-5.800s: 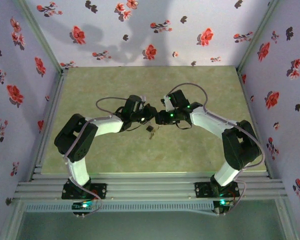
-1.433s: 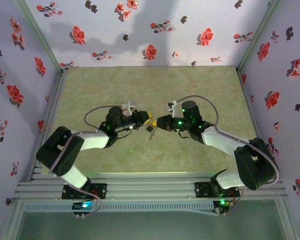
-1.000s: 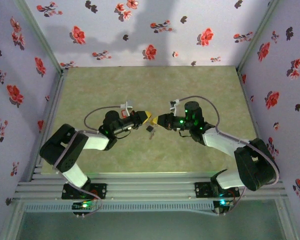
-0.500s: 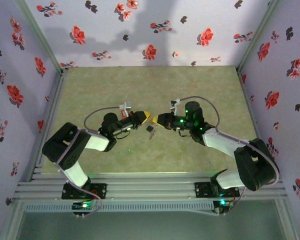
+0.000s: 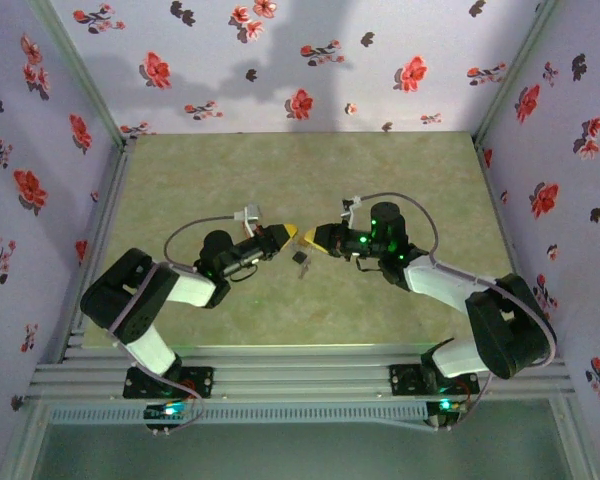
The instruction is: Lock with the key
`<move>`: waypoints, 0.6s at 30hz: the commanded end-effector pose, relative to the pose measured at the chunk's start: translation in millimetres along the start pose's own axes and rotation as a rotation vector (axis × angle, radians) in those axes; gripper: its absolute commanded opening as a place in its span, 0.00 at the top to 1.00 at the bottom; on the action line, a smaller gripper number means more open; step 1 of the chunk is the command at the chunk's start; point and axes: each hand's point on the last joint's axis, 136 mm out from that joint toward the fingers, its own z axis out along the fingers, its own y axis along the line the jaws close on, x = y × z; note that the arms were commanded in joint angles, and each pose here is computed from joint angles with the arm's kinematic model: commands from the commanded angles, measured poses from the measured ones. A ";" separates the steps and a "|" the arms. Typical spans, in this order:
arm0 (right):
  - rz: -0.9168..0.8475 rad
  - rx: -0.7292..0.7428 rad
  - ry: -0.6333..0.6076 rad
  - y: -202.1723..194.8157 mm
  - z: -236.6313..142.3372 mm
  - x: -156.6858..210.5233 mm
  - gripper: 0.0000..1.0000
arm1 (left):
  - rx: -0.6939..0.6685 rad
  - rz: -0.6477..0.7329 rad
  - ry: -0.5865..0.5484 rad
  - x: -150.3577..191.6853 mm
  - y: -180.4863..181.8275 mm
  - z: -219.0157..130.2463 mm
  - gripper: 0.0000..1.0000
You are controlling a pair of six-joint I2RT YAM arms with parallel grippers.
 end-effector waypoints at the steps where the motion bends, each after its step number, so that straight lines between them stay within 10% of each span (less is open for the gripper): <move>1: -0.184 -0.182 -0.067 65.2 -4.3 -21.6 1.00 | -0.091 -0.009 0.099 32.4 26.0 -5.2 1.00; 18: -0.188 -0.130 -0.032 49.4 14.7 -6.2 1.00 | -0.059 -0.004 0.095 37.6 10.7 3.3 1.00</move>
